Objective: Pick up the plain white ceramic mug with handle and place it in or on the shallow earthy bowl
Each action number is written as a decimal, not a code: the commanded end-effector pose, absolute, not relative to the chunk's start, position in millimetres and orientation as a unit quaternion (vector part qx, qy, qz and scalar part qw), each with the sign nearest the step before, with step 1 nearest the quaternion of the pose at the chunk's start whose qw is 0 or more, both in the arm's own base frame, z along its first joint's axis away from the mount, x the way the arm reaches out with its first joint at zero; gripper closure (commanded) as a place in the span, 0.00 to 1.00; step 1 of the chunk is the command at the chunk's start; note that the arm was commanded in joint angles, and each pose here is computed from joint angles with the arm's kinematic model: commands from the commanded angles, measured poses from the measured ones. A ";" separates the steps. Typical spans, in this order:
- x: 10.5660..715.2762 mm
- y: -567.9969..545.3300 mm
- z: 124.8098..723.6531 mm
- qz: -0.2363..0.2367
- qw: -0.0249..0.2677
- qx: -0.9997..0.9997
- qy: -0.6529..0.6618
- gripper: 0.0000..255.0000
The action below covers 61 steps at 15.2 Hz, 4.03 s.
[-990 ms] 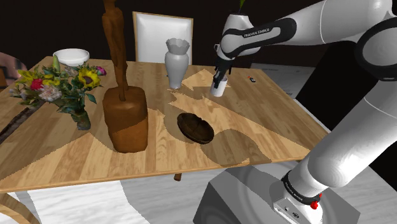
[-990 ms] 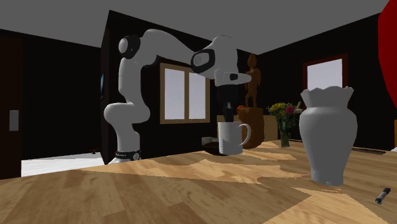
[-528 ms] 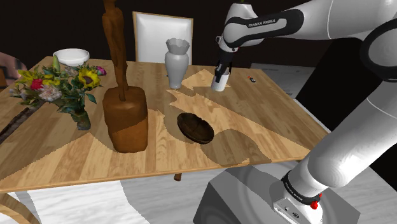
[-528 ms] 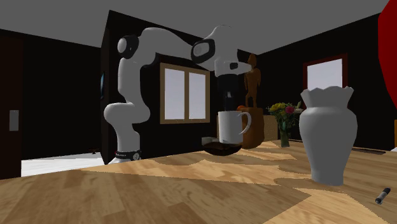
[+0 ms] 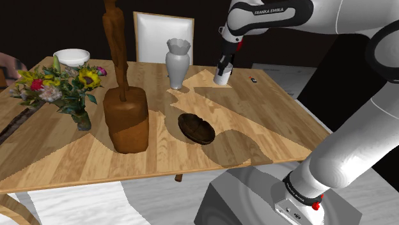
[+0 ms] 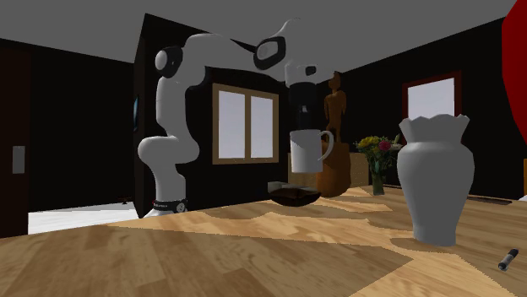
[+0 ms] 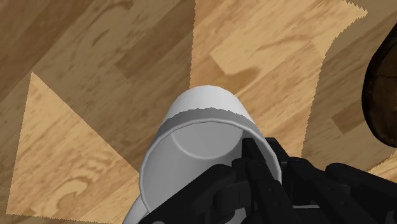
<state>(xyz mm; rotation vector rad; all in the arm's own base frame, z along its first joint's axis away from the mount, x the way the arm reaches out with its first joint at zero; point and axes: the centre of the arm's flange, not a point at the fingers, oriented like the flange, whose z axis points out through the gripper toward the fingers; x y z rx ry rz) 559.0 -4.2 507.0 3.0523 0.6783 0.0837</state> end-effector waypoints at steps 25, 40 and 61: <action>464.6 251.1 534.0 0.027 0.007 0.976 0.217 1.00; 464.6 251.1 450.4 0.027 0.007 0.976 0.217 1.00; 461.9 251.2 500.3 0.027 0.007 0.976 0.217 0.00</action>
